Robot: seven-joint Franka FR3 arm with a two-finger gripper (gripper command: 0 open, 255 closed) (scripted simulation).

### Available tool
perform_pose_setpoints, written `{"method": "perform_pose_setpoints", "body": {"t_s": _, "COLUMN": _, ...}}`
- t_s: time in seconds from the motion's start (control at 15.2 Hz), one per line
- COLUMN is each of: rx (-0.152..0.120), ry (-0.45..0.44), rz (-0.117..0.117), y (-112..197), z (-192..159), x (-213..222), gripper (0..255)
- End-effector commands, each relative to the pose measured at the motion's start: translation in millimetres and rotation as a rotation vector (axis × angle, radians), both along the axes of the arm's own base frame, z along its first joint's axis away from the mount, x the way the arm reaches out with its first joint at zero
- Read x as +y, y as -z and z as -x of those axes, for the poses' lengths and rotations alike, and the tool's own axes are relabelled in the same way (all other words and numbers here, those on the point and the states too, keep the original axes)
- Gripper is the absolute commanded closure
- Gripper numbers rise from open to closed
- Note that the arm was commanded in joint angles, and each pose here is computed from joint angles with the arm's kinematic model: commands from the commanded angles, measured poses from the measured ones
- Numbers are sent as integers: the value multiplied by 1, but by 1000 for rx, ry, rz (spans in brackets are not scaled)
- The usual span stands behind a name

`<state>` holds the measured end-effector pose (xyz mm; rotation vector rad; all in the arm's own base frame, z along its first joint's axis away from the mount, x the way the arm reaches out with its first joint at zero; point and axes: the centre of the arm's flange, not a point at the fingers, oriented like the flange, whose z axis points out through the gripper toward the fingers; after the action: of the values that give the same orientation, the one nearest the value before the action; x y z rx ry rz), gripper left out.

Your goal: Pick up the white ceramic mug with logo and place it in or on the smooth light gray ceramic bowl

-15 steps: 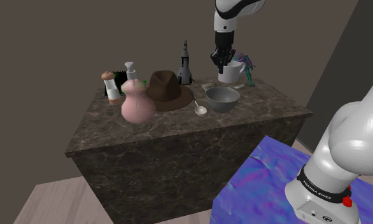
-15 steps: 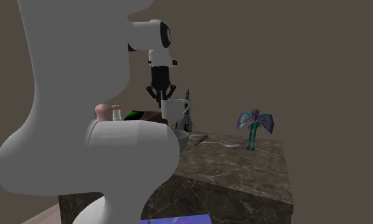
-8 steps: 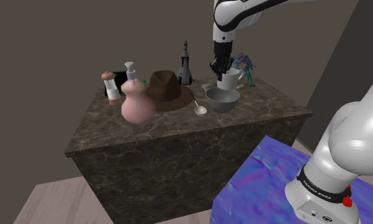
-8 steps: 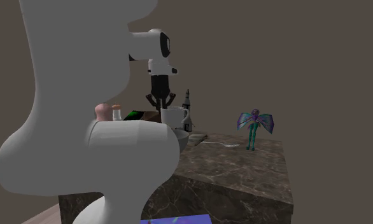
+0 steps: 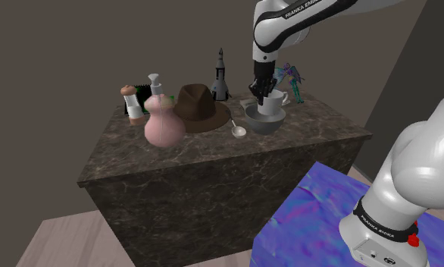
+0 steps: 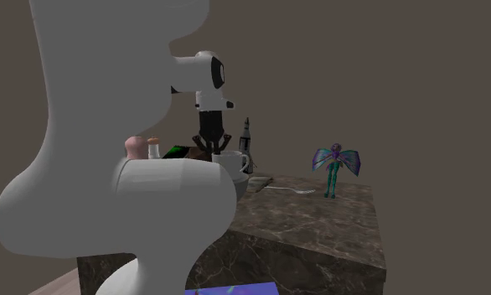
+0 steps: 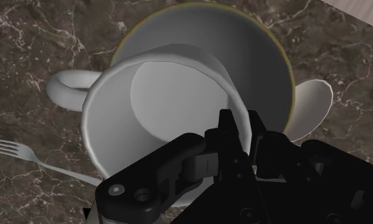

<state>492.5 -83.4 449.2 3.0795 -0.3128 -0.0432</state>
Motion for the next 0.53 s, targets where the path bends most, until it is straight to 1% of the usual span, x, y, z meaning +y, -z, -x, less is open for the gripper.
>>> {"method": "perform_pose_setpoints", "body": {"t_s": 0.0, "rx": -1, "ry": 0, "rz": 0, "y": 1, "z": 0, "x": 0, "gripper": 255}}
{"method": "perform_pose_setpoints", "body": {"t_s": 0.33, "rx": -1, "ry": 0, "rz": 0, "y": 1, "z": 0, "x": 0, "gripper": 255}}
{"method": "perform_pose_setpoints", "body": {"t_s": 0.4, "rx": -1, "ry": 0, "rz": 0, "y": 1, "z": 0, "x": 0, "gripper": 0}}
{"method": "perform_pose_setpoints", "body": {"t_s": 0.46, "rx": -1, "ry": 0, "rz": 0, "y": 1, "z": 0, "x": 0, "gripper": 0}}
